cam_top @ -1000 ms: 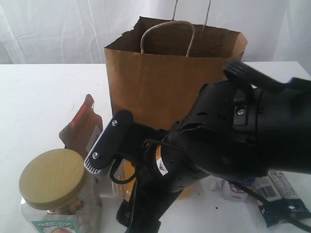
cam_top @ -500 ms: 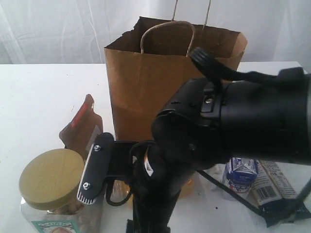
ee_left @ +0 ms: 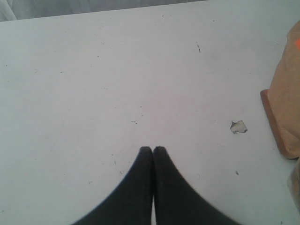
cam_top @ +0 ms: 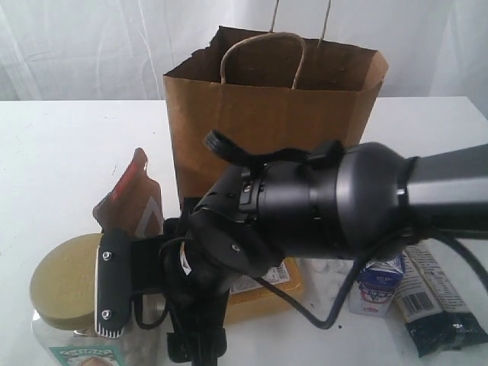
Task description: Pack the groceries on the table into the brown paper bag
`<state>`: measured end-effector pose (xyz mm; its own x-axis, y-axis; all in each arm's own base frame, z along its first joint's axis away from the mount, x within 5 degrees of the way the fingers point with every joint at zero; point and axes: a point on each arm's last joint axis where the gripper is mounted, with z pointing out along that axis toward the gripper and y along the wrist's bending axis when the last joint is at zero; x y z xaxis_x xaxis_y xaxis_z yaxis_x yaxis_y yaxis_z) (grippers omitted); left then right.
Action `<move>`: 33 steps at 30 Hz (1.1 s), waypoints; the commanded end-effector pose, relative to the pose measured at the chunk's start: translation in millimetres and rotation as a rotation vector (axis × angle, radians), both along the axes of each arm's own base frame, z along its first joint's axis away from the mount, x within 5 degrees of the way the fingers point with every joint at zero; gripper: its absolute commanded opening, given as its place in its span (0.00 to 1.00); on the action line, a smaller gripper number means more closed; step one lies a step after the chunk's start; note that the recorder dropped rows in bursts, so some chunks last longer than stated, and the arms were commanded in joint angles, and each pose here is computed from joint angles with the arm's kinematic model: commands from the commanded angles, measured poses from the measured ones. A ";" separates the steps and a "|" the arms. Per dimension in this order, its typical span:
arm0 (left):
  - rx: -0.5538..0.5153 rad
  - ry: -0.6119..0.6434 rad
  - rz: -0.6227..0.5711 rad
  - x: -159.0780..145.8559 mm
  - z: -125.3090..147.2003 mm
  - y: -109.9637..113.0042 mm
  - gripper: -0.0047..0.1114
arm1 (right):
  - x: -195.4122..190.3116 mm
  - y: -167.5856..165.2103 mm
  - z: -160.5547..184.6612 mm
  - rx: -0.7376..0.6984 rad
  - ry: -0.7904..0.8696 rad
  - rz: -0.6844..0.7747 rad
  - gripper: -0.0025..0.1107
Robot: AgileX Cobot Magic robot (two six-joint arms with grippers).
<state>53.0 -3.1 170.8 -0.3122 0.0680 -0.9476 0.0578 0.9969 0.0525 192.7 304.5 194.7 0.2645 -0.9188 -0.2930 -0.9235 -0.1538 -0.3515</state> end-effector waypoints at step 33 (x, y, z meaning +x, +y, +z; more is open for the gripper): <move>0.000 -0.004 0.002 0.0 -0.6 0.1 0.04 | 4.9 -0.7 27.6 0.212 0.120 -0.389 0.56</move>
